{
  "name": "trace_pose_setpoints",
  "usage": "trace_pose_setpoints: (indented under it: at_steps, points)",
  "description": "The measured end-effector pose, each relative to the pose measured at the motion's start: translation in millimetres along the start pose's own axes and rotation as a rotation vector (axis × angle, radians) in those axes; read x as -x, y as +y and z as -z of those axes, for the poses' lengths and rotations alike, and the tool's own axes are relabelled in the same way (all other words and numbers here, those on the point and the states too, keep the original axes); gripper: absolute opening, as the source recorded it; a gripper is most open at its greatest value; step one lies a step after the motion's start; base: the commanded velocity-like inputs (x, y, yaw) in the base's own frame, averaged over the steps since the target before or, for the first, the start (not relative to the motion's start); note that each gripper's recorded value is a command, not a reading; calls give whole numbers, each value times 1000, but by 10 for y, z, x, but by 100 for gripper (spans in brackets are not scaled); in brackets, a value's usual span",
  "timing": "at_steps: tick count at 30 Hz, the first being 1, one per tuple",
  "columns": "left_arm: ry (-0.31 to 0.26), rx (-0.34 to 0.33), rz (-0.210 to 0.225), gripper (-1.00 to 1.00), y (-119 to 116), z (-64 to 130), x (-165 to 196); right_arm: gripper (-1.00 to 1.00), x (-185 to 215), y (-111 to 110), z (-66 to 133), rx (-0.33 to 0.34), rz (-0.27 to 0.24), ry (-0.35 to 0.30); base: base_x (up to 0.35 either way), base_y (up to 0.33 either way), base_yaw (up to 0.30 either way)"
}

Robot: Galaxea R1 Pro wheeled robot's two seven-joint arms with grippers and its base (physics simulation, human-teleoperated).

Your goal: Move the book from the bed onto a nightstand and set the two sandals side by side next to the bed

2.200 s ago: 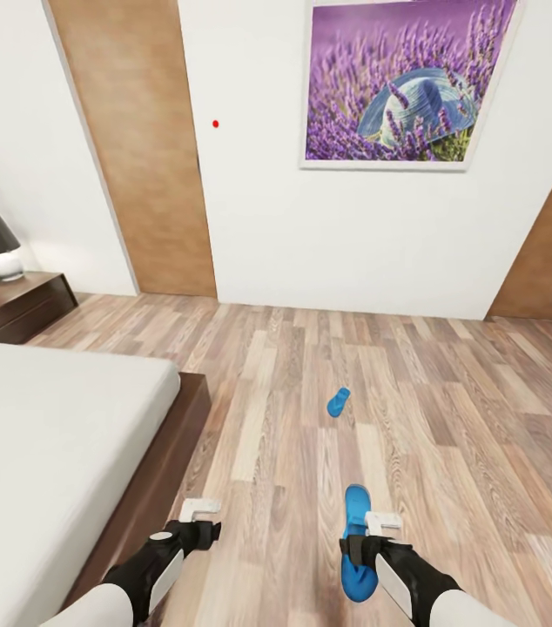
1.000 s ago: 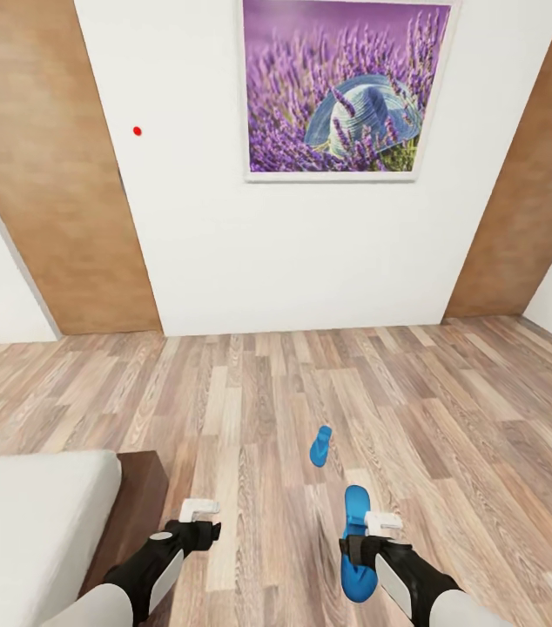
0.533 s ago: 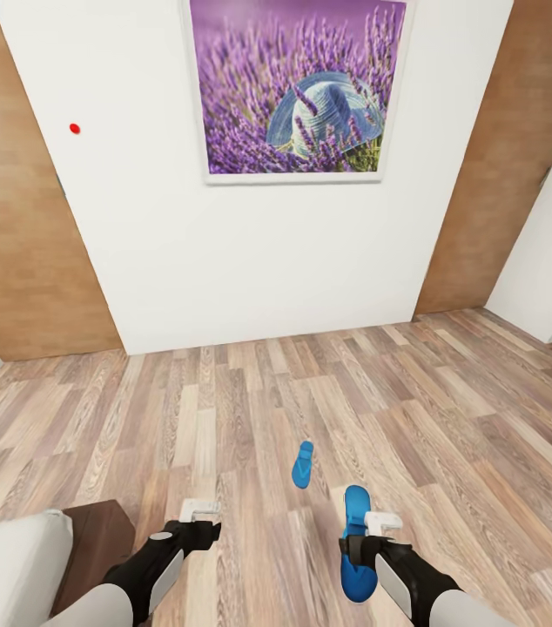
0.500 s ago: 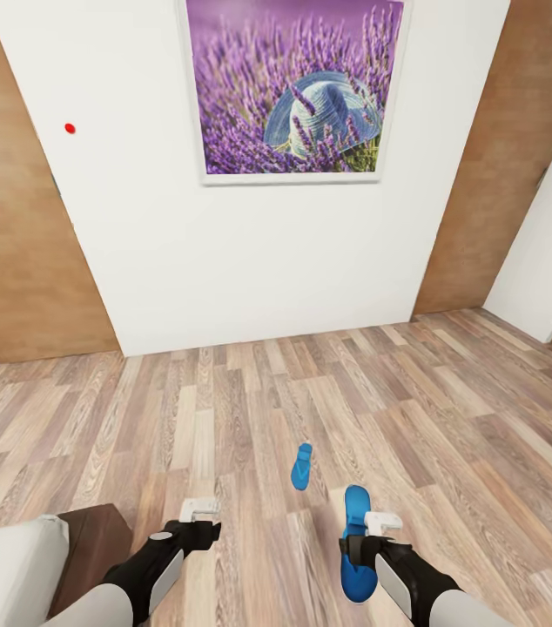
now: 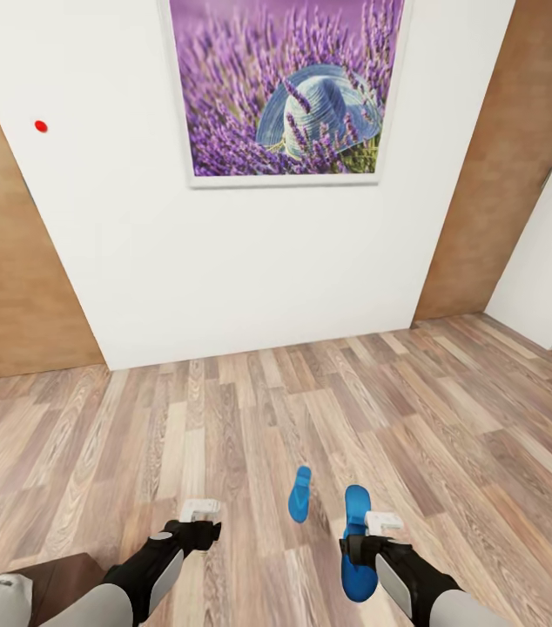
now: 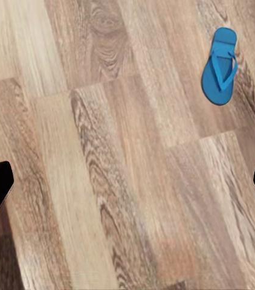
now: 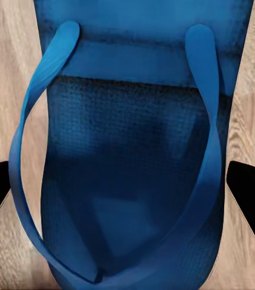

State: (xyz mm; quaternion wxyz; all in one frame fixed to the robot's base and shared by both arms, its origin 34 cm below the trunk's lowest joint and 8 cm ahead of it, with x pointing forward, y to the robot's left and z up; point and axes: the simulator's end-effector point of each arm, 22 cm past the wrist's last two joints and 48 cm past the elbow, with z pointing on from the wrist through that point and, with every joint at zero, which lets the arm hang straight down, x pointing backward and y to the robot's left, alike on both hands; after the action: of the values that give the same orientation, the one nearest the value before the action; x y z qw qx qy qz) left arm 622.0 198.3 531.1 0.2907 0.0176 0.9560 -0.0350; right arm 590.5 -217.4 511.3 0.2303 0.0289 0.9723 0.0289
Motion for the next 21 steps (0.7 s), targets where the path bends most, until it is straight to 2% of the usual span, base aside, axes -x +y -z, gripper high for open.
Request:
trace_pose_setpoints:
  at_steps: [9,21]
  points:
    - [-1,0,0,100,-1,1,4,-100,7,-12,2,-1,-1,-1,343,-40,-36]
    - [-6,0,-1,100,-2,15,32,-100,27,-10,16,0,-1,-5,307,-17,-234]
